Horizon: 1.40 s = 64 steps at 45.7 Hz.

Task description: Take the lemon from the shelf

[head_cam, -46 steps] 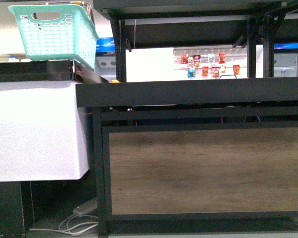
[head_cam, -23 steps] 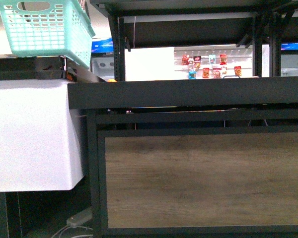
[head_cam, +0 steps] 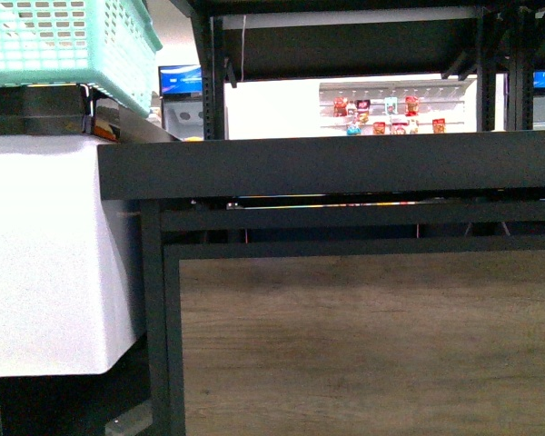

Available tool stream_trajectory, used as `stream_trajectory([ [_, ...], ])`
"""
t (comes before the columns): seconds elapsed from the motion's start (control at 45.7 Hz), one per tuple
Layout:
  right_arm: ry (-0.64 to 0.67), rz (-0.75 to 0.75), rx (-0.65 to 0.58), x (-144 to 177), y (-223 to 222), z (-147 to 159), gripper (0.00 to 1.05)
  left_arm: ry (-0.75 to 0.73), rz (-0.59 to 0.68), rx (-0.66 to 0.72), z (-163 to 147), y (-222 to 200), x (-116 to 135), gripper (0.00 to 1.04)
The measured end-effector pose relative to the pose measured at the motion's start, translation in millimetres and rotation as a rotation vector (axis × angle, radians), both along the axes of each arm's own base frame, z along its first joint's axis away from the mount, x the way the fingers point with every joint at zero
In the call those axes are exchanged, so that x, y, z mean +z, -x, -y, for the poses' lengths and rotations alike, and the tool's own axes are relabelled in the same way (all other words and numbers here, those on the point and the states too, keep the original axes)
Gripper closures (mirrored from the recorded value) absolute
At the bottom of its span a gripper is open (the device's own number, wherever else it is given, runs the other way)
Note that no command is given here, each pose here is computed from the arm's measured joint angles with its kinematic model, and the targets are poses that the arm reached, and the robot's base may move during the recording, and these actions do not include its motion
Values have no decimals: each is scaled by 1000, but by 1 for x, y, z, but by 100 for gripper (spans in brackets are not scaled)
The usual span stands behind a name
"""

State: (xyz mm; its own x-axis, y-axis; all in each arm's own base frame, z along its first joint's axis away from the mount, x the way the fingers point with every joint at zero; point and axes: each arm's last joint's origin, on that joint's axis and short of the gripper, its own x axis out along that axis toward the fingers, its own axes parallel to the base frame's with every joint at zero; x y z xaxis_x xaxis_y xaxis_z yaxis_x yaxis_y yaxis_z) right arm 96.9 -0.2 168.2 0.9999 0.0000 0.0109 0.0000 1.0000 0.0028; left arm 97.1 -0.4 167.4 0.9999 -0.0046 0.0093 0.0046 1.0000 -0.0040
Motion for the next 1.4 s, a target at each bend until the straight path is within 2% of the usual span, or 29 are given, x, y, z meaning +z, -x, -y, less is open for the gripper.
stream_trajectory([
  [1.4, 0, 0, 0, 0, 0, 0, 8, 0, 0, 0, 0, 0, 0, 8],
])
